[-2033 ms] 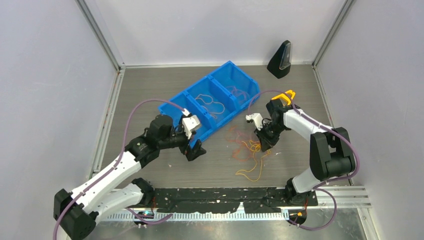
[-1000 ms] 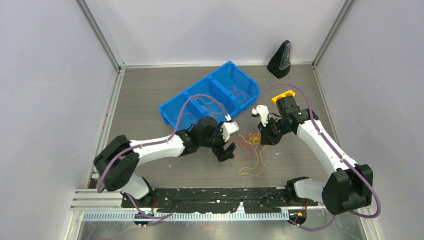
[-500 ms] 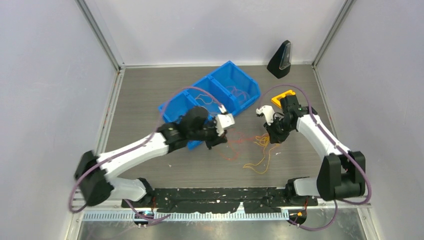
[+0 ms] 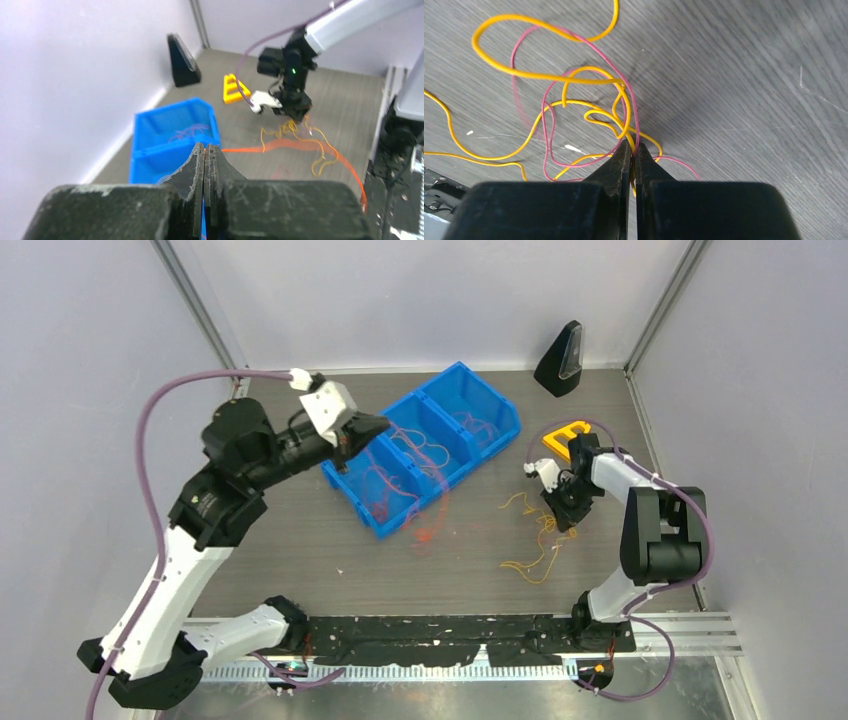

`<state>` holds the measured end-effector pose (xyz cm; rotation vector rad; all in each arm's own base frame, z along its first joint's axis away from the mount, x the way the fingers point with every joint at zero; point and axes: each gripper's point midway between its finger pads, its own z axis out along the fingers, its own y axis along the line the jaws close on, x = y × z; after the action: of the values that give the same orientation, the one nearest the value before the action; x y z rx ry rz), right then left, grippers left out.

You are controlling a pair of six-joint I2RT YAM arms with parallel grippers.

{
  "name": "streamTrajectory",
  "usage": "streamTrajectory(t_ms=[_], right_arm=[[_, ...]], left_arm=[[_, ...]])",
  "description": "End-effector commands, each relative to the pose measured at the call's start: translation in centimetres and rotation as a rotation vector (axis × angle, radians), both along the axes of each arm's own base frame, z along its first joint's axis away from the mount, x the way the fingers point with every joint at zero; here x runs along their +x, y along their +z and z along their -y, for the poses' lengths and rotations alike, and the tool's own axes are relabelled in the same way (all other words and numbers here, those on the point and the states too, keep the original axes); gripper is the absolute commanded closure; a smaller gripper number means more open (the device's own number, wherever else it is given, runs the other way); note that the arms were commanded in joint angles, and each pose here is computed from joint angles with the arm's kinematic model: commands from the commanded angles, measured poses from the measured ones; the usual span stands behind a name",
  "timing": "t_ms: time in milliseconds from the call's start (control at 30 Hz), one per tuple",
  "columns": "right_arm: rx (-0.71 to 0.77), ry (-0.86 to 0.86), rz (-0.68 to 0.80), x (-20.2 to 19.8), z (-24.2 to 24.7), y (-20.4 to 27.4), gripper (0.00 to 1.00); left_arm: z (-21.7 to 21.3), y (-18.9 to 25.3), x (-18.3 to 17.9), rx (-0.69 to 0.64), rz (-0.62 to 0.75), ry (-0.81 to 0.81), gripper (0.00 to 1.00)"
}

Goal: Untangle the cables

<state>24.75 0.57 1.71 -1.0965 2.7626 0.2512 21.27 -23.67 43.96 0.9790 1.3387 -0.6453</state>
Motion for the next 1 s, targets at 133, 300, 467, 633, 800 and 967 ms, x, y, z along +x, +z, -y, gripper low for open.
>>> streamTrajectory(t_ms=[133, 300, 467, 633, 800, 967], right_arm=[[-0.054, 0.032, 0.052, 2.6, 1.1, 0.2, 0.94], [-0.035, 0.019, 0.050, 3.1, 0.7, 0.6, 0.94], [0.012, 0.028, 0.022, 2.9, -0.1, 1.5, 0.82], [0.288, 0.049, 0.127, 4.1, -5.3, 8.7, 0.10], [0.513, 0.110, 0.286, 4.9, -12.3, 15.7, 0.05], [0.673, 0.120, 0.285, 3.8, -20.6, 15.4, 0.01]], left_arm=[[-2.9, 7.3, 0.5, -0.103, 0.120, 0.101, 1.00], [-4.2, 10.4, 1.7, -0.135, 0.204, 0.180, 1.00], [-4.3, 11.4, 1.6, -0.161, 0.201, 0.150, 1.00], [-3.0, 9.6, 0.9, -0.187, 0.137, 0.067, 1.00], [-2.7, 8.4, 1.5, -0.203, 0.096, 0.077, 1.00], [-3.0, 8.2, 2.7, -0.223, 0.074, 0.131, 1.00]])
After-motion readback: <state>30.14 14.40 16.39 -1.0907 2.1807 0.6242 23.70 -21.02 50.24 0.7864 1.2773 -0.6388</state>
